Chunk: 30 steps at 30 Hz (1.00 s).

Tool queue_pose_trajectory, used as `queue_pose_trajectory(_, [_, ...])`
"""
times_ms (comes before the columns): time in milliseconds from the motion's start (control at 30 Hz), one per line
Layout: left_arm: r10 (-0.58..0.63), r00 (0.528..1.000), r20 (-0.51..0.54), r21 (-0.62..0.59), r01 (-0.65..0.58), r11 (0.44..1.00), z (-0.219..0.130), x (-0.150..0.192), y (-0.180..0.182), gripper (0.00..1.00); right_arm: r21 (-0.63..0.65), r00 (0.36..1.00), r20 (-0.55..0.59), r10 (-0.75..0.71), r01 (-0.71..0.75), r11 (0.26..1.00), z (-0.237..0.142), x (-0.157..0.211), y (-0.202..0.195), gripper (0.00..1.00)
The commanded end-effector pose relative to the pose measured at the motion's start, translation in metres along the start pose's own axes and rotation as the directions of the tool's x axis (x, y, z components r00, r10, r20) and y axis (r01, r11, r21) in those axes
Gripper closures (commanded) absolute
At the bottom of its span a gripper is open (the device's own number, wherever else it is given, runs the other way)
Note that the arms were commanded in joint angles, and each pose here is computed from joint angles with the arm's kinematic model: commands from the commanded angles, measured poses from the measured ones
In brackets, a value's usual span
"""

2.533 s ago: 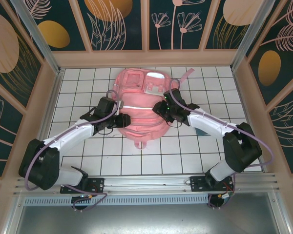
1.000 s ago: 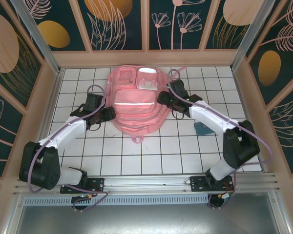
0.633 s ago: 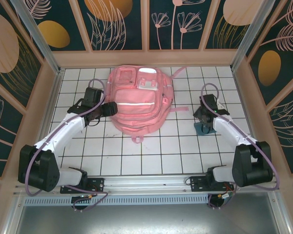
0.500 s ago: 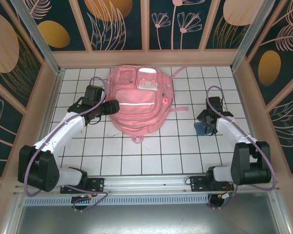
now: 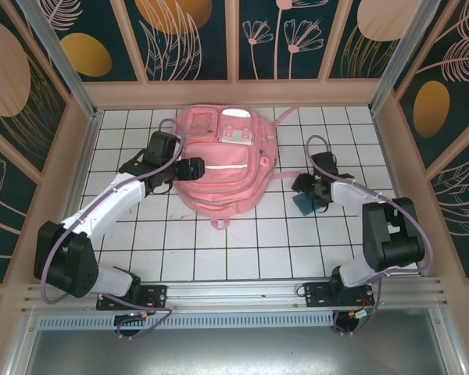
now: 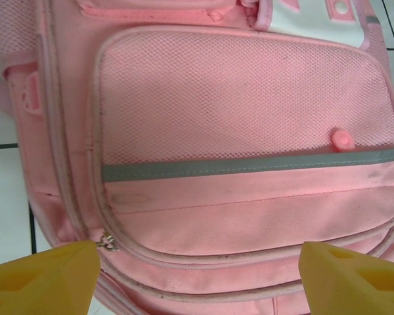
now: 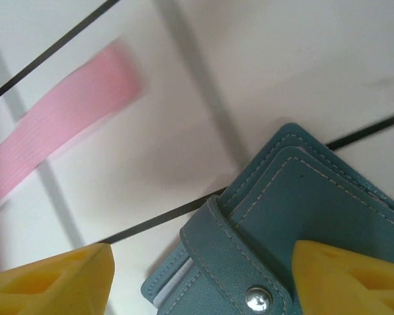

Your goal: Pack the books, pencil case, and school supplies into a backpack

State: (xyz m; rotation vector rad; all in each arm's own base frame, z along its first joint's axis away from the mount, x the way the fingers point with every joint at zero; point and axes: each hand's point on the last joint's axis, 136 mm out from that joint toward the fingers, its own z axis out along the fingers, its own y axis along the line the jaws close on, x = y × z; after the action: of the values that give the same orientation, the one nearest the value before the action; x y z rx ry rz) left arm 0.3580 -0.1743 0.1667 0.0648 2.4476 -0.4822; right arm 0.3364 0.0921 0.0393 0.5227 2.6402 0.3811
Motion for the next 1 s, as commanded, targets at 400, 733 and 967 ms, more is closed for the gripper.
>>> queue_pose_trajectory(400, [0.087,0.996,-0.012,0.122,-0.084,0.989,0.005,-0.017,-0.047,0.19,0.069,0.987,0.069,0.146,-0.15,0.986,-0.051,0.02,-0.007,0.44])
queue_pose_trajectory(733, [0.102,0.995,-0.021,0.091,-0.099,0.991,0.007,-0.015,-0.048,0.16,-0.019,0.938,-0.029,0.345,-0.346,0.938,-0.024,0.041,-0.02,0.56])
queue_pose_trajectory(967, [0.105,0.994,-0.042,0.075,-0.101,0.992,0.011,-0.011,-0.044,0.12,-0.045,0.936,-0.056,0.347,-0.35,0.936,-0.01,0.039,-0.019,0.6])
